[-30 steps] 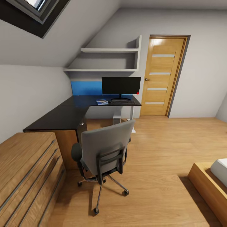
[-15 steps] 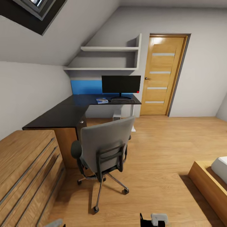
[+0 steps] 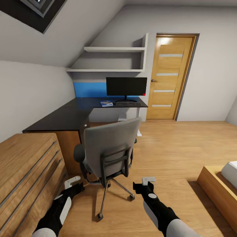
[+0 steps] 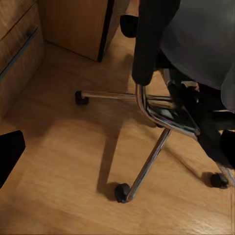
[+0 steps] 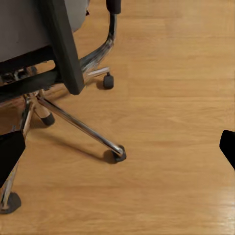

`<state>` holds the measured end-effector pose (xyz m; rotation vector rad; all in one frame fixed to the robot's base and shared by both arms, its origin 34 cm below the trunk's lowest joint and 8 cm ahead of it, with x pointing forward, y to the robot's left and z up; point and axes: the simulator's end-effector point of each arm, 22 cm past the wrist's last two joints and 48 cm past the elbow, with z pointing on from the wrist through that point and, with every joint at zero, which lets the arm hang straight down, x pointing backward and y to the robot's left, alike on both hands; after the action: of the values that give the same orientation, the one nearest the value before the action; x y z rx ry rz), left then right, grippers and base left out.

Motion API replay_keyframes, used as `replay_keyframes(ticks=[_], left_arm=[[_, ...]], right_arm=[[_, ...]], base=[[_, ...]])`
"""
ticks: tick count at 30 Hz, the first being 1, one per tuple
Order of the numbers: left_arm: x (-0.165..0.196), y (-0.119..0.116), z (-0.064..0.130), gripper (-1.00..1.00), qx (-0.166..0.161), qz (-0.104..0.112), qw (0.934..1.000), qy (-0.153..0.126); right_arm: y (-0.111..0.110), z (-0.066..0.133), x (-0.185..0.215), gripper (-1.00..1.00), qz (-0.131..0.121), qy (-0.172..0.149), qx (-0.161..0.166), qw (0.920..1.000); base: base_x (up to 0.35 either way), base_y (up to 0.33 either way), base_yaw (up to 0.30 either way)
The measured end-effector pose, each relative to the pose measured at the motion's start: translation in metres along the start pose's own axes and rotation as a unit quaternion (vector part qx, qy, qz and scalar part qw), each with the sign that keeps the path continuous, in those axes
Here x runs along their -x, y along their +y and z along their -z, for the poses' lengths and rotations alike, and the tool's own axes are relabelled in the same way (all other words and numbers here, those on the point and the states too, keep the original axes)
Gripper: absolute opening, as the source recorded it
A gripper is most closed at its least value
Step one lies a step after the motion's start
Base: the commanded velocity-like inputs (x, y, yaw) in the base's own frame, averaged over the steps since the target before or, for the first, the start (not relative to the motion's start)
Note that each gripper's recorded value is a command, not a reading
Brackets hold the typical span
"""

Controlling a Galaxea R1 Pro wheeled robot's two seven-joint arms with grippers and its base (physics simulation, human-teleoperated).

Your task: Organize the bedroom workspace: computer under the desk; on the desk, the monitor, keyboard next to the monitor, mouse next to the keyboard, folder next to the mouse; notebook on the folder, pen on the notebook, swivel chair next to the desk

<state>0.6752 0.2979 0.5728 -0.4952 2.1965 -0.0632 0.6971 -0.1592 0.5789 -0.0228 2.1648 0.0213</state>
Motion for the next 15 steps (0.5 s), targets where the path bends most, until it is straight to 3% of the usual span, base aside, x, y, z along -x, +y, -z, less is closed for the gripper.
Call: replay_keyframes(ticks=[2,7,9,15], left_arm=[[0.013,-0.031,0.0,1.0,-0.02,-0.006,0.9997,-0.014],[0.009,-0.044,-0.004,1.0,-0.019,-0.018,0.9995,-0.018],[0.011,-0.032,-0.008,1.0,-0.012,-0.024,0.9994,-0.023],[0.013,-0.004,-0.016,1.0,0.005,-0.033,0.9989,-0.032]], right_arm=[[0.011,-0.005,0.013,1.0,-0.002,0.004,0.009,0.9999],[0.024,-0.01,0.03,1.0,-0.01,-0.013,0.022,0.9996],[0.026,-0.011,0.036,1.0,-0.014,-0.031,0.023,0.9992],[0.034,-0.015,0.03,1.0,-0.018,-0.04,0.029,0.9986]], base=[[0.0,0.0,0.0],[0.0,0.0,0.0],[0.0,0.0,0.0],[0.0,0.0,0.0]])
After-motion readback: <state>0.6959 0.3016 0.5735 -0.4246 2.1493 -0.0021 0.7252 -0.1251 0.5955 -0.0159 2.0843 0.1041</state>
